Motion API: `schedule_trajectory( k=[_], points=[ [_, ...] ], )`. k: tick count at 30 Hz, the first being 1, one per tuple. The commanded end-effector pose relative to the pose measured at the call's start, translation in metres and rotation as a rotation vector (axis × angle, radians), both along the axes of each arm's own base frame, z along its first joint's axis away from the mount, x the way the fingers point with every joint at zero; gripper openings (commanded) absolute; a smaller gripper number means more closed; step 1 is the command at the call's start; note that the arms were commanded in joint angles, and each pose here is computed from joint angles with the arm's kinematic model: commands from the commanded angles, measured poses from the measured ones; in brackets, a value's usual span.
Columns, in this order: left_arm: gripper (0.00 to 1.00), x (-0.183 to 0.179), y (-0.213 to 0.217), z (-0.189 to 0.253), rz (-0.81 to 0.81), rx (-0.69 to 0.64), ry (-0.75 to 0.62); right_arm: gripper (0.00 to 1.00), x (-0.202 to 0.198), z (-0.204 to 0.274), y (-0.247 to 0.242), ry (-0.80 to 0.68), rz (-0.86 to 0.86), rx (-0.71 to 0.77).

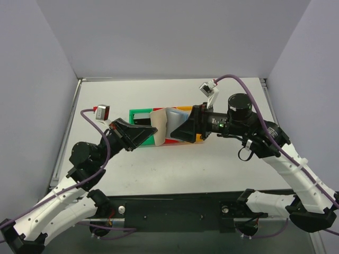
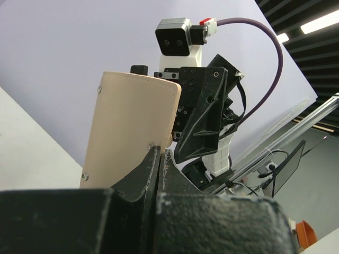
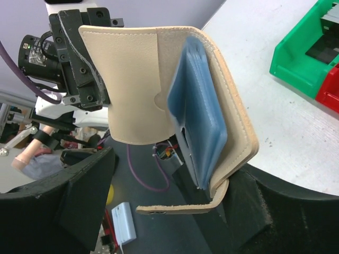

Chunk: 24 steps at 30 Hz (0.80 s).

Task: Take the credit cards out of the card holder
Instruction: Remove the credit card from the card holder.

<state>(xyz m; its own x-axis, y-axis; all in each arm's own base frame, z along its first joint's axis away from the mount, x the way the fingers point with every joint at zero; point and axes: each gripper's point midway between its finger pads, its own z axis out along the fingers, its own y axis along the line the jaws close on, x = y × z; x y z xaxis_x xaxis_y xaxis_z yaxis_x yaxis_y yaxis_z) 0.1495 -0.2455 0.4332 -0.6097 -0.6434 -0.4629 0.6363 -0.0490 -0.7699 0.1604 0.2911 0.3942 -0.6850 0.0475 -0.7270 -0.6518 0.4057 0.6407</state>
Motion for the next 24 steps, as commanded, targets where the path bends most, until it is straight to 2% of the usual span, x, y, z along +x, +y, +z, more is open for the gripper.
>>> schedule_trajectory(
  k=[1, 5, 7, 9, 10, 13, 15, 24],
  points=[
    [0.0, -0.013, 0.01, 0.033, -0.016, -0.078, -0.072, 0.65, -0.002, 0.012, 0.01, -0.025, 0.038, 0.049],
    [0.0, -0.013, 0.012, 0.032, 0.0, -0.069, -0.075, 0.47, -0.002, 0.012, 0.009, -0.029, 0.04, 0.048],
    [0.0, -0.013, 0.013, 0.03, 0.005, -0.064, -0.073, 0.4, -0.004, 0.015, 0.008, -0.04, 0.047, 0.055],
    [0.0, -0.013, 0.013, 0.027, 0.007, -0.057, -0.07, 0.38, -0.008, 0.021, 0.007, -0.056, 0.062, 0.069],
    [0.0, -0.013, 0.013, 0.027, 0.007, -0.058, -0.071, 0.38, -0.012, 0.026, 0.007, -0.07, 0.078, 0.088],
    [0.0, -0.012, 0.012, 0.023, 0.008, -0.049, -0.064, 0.48, -0.021, 0.039, 0.006, -0.088, 0.119, 0.139],
    [0.0, -0.011, 0.011, 0.02, 0.01, -0.044, -0.058, 0.49, -0.025, 0.045, 0.006, -0.089, 0.138, 0.164],
    [0.0, -0.011, 0.012, 0.02, 0.01, -0.049, -0.055, 0.4, -0.026, 0.05, 0.002, -0.087, 0.13, 0.195]
  ],
)
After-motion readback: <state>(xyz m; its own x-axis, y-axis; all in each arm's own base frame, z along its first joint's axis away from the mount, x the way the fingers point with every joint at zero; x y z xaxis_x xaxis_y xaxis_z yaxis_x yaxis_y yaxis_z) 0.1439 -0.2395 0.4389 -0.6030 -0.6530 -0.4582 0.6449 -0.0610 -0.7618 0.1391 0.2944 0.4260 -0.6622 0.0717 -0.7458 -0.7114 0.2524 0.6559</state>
